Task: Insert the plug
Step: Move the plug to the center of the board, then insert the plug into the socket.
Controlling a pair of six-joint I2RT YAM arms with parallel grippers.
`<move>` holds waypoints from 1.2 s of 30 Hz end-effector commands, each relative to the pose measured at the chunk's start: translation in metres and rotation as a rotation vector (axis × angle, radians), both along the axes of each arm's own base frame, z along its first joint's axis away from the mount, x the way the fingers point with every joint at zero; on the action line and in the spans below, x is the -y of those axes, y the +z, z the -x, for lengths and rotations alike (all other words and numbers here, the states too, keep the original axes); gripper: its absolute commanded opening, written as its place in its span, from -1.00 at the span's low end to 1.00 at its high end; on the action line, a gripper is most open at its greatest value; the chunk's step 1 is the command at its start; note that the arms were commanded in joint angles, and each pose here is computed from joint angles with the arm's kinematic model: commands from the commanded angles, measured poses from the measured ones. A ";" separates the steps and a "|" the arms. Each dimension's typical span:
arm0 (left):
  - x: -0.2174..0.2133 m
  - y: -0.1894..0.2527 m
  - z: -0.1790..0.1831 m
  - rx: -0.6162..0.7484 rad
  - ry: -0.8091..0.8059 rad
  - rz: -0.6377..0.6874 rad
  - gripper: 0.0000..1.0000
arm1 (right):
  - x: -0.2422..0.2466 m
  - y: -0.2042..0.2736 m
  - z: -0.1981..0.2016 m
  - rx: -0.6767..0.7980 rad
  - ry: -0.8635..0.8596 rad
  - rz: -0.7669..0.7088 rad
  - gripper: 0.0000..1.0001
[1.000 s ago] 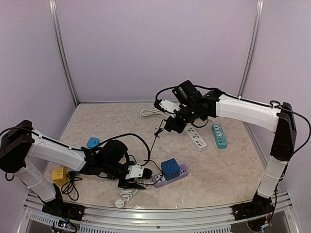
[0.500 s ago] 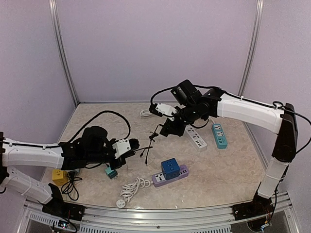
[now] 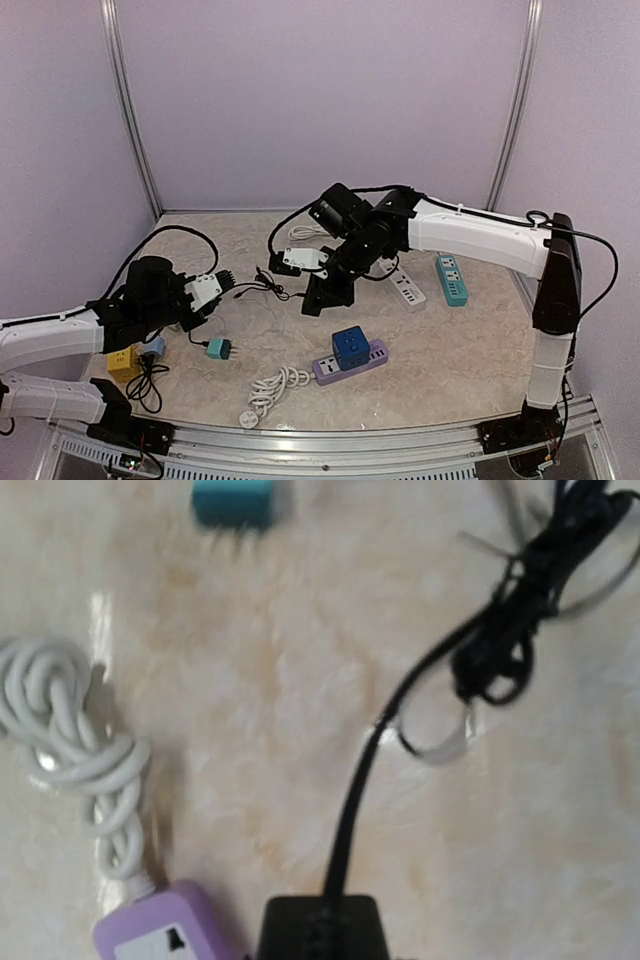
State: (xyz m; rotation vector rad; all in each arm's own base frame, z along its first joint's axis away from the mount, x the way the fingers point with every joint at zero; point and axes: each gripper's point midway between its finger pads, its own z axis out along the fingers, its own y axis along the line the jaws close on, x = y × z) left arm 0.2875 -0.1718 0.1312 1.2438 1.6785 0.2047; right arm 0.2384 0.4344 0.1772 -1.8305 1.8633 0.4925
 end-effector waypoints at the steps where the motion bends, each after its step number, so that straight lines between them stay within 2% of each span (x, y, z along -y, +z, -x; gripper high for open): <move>1: 0.009 -0.017 0.033 -0.103 -0.161 -0.009 0.67 | -0.006 -0.021 0.027 -0.036 0.115 0.090 -1.00; 2: 0.014 -0.018 0.041 -0.129 -0.194 0.014 0.86 | -0.006 -0.026 0.031 -0.038 0.130 0.112 -1.00; 3: 0.019 -0.015 0.049 -0.137 -0.231 0.039 0.96 | -0.006 -0.032 0.034 -0.044 0.142 0.134 -1.00; 4: 0.021 -0.015 0.053 -0.141 -0.248 0.047 0.97 | -0.005 -0.036 0.037 -0.052 0.149 0.153 -1.00; 12: 0.019 -0.010 0.062 -0.116 -0.263 0.091 0.97 | 0.004 -0.063 0.061 -0.076 0.232 0.253 -1.00; 23: 0.018 -0.014 0.064 -0.121 -0.251 0.122 0.98 | 0.015 -0.099 0.059 -0.075 0.238 0.368 -1.00; 32: 0.018 -0.016 0.063 -0.112 -0.247 0.130 0.98 | 0.024 -0.112 0.052 -0.048 0.231 0.434 -1.00; 36: 0.019 -0.015 0.063 -0.112 -0.248 0.132 0.97 | 0.026 -0.102 0.053 -0.037 0.234 0.438 -1.00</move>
